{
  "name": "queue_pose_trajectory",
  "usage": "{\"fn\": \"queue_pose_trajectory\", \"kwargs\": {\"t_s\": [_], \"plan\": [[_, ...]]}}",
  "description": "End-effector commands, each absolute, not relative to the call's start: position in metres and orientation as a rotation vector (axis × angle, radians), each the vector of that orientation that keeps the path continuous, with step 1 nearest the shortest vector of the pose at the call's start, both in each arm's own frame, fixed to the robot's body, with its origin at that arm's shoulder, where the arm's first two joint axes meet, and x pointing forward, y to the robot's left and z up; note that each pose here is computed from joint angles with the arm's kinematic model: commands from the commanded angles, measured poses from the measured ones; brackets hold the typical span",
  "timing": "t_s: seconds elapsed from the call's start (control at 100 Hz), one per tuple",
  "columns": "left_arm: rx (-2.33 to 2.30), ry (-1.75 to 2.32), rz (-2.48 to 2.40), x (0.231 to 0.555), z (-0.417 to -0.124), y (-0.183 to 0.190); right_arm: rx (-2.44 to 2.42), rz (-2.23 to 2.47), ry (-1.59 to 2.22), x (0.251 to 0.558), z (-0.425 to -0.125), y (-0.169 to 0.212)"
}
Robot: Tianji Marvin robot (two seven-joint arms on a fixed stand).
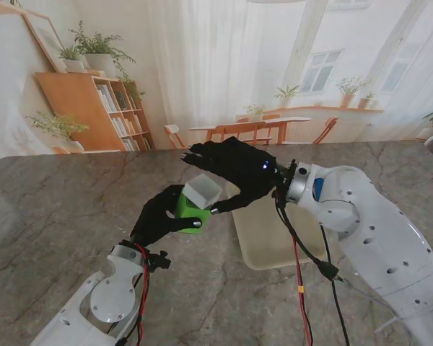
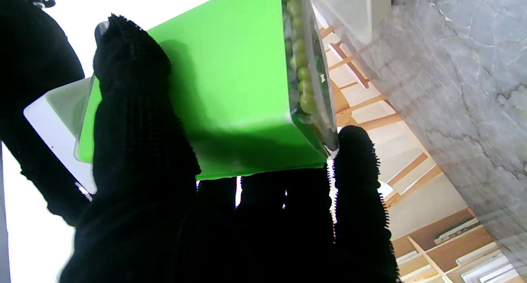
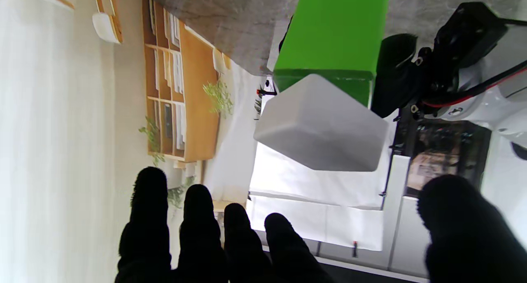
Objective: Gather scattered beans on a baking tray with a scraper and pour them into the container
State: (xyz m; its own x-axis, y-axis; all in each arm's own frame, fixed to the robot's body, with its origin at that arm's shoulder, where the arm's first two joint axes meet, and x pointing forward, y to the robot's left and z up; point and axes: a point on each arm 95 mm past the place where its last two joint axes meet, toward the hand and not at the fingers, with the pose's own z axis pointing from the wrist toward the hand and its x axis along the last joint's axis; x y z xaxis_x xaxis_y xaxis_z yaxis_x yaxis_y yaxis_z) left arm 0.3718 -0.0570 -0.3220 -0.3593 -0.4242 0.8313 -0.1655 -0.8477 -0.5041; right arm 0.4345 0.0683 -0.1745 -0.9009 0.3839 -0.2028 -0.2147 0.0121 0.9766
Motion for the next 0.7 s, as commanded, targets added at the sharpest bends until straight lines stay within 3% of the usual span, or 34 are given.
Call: {"fn": "queue_pose_trajectory", "kwargs": {"t_s": [0.0, 0.69], "plan": [[-1.673, 0.771, -2.346, 0.371, -0.321, -0.059, 0.137, 1.934, 1.909, 0.438, -0.171, 0.070], [-1.654, 0.758, -2.352, 0.369, -0.319, -0.058, 0.020, 2.058, 1.842, 0.443, -0.197, 0.092]]}}
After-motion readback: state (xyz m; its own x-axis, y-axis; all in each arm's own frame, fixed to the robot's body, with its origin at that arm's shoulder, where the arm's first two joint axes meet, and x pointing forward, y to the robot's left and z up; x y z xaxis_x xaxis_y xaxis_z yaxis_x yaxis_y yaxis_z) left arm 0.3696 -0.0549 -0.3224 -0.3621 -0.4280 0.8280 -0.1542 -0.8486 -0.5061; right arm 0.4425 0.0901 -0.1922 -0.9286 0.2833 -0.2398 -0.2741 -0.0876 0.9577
